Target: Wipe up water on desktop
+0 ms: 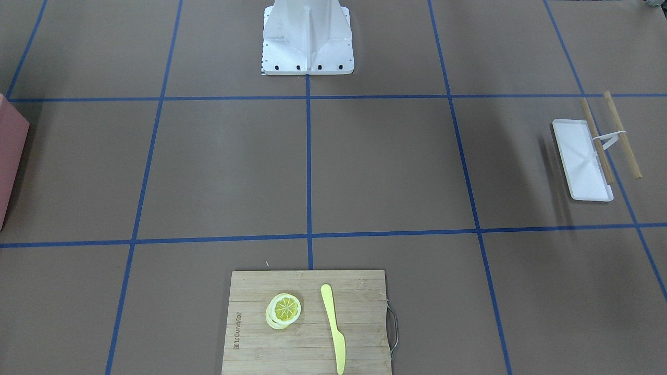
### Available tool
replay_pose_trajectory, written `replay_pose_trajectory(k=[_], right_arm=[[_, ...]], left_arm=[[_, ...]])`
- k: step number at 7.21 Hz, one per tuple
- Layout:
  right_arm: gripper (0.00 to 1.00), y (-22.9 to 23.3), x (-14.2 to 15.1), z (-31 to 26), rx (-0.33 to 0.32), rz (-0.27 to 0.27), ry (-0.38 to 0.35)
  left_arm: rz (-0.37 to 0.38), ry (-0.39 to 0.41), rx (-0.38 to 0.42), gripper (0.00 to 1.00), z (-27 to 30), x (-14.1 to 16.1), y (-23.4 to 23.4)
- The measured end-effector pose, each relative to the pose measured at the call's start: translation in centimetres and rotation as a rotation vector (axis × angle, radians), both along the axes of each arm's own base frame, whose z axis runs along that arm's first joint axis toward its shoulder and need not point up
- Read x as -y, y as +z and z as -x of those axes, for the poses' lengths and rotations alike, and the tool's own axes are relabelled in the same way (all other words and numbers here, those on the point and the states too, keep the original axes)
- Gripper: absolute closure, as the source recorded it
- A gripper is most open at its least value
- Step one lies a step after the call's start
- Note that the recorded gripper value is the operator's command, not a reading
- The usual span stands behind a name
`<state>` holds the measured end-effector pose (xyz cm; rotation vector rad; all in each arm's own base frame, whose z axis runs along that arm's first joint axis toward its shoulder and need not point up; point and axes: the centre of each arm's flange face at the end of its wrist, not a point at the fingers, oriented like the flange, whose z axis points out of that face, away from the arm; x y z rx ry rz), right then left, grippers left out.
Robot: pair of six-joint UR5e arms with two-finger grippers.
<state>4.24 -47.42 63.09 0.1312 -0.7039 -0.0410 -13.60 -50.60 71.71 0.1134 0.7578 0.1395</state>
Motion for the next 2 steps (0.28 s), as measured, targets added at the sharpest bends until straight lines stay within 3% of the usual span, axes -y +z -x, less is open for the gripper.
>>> replay_pose_trajectory(k=[2], right_arm=[[0.0,0.12,-0.11,-0.01,-0.001,0.002,0.0]], left_arm=[[0.003,0.0,-0.001,0.02,-0.02,-0.13,0.15]])
